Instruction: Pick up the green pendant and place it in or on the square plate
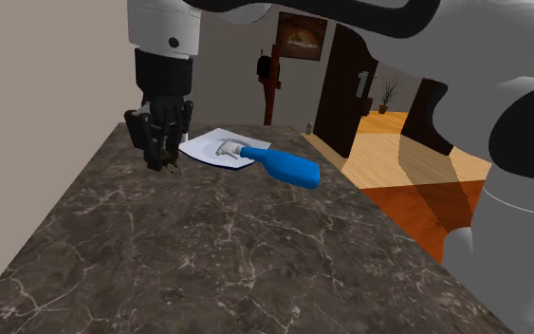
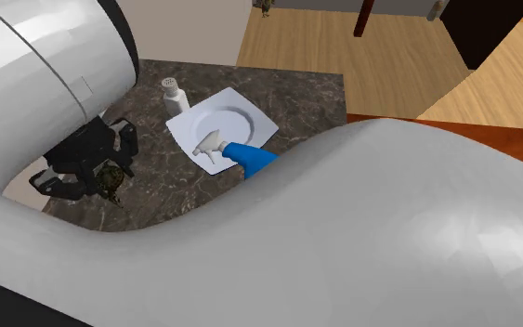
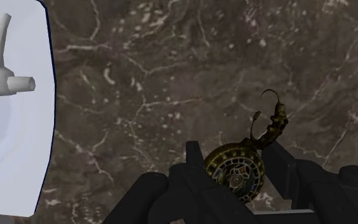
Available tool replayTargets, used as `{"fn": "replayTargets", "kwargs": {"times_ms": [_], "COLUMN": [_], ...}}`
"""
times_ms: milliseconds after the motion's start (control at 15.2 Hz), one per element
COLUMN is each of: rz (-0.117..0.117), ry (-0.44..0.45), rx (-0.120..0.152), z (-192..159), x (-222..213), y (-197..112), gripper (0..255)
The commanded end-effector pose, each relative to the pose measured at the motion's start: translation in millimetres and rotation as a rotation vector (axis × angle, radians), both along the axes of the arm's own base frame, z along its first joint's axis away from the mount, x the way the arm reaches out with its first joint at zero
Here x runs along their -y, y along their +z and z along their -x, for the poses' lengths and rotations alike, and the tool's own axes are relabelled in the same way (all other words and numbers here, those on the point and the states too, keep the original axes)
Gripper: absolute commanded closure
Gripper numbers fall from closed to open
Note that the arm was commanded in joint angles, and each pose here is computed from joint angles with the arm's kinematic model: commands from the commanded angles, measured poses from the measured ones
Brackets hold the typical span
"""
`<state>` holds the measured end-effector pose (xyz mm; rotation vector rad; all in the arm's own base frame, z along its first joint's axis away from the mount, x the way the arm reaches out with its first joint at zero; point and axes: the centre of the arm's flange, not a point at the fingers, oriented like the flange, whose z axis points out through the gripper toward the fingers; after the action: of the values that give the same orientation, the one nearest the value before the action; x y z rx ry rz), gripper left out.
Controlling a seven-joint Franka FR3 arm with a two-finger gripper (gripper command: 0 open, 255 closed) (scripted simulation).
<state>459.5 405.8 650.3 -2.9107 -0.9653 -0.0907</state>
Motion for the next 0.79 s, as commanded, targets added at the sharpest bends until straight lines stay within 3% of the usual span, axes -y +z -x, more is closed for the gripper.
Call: {"fn": "replayTargets", "kwargs": {"times_ms": [0, 132, 726], "rz": [0.000, 0.000, 0.000], "ry": [0.000, 0.000, 0.000], "rx": [-0.001, -0.001, -0.001], "z": [0.3, 0.3, -58.9], "x": [0.3, 0.3, 103.2], "y": [12.4, 18.3, 22.8], "gripper": [255, 255, 255]}}
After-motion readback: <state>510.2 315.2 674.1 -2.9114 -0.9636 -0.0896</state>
